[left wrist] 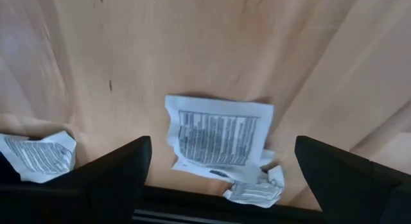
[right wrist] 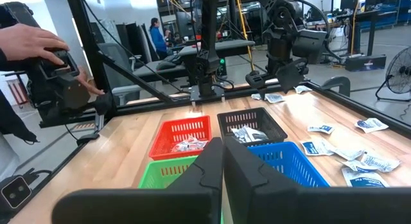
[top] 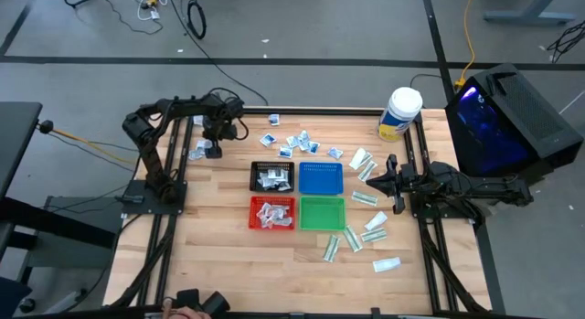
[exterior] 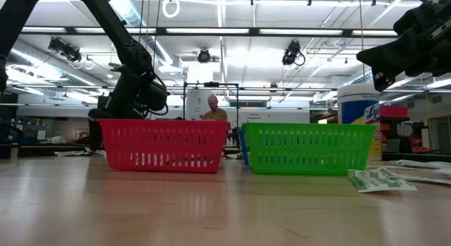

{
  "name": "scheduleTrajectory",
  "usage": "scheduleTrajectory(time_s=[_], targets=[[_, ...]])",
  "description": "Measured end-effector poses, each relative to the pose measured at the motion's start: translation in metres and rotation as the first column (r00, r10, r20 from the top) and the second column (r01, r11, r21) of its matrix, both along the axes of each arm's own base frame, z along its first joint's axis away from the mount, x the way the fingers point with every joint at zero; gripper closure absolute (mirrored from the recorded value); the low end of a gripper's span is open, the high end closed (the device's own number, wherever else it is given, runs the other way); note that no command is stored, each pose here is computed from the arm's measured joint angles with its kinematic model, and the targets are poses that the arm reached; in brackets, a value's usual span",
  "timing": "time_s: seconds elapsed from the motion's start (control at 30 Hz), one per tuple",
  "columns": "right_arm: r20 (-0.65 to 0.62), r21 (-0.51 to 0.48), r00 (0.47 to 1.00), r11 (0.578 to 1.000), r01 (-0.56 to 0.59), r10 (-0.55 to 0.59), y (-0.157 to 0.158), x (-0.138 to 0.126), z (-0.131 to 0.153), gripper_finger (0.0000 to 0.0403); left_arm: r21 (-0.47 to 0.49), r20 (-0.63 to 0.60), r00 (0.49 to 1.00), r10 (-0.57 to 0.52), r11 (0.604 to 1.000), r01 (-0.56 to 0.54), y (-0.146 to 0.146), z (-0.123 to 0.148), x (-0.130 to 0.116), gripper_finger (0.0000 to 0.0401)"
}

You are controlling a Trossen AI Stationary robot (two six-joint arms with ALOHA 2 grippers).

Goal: Pick & Place First Aid Supplies
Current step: Put the gray towelette pack into the black bin

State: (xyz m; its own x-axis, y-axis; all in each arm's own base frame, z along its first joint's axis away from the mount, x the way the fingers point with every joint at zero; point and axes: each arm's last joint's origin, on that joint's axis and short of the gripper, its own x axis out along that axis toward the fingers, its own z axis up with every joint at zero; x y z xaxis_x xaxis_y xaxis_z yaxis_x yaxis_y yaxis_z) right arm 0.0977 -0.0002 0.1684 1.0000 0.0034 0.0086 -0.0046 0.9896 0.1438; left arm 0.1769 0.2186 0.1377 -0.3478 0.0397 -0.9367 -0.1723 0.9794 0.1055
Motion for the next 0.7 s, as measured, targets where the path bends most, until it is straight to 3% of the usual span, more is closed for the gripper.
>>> scheduleTrajectory(time_s=[0.43,0.7], targets=[[0.000,0.000,1.000,1.000,0.000,0.000,0.000,0.000,0.000,0.0385,-0.043,-0.034,0.999,-0.002,0.999,0.000,0.003,-0.017,0.002,0.0012],[0.001,0.000,1.000,1.000,0.000,0.000,0.000,0.000,0.000,0.0385,-0.052,-0.030,1.000,-0.006,0.999,0.005,0.002,-0.018,0.002,0.0064]])
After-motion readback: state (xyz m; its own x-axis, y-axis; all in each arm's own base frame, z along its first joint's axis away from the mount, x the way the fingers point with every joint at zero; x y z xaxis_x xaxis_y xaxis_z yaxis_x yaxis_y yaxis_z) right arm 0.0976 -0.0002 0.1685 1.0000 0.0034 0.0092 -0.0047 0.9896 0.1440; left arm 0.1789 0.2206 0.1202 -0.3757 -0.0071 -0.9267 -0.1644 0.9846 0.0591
